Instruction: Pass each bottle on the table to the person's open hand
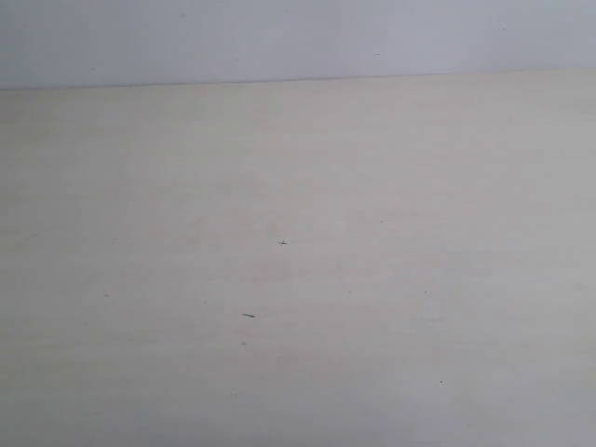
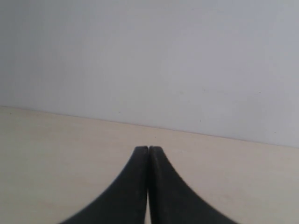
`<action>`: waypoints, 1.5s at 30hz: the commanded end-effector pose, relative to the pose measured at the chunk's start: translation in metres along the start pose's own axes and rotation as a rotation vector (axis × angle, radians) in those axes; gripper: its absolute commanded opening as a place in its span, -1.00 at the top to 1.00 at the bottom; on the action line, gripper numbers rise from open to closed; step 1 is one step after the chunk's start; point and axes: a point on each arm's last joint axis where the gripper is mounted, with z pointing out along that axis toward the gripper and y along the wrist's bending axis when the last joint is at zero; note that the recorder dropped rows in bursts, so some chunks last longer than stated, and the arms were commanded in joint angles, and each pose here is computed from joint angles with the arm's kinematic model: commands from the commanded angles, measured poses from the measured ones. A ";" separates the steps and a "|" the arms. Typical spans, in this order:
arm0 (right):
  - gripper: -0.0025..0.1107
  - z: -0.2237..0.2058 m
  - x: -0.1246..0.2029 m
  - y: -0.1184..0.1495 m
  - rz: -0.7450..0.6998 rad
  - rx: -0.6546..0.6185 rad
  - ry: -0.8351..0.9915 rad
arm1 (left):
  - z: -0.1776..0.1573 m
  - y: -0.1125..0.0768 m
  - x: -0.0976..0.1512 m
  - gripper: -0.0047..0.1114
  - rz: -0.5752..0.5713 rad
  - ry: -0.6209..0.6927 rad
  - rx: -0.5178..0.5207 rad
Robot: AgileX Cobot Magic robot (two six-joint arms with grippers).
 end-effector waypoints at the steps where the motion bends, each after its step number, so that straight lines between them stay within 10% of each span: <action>1: 0.95 0.000 0.002 0.002 -0.014 -0.018 0.001 | 0.000 0.000 0.000 0.87 -0.002 -0.011 -0.003; 45: 0.95 -0.001 0.009 -0.002 -0.063 0.014 0.081 | 0.000 0.000 0.000 0.87 -0.002 -0.011 -0.003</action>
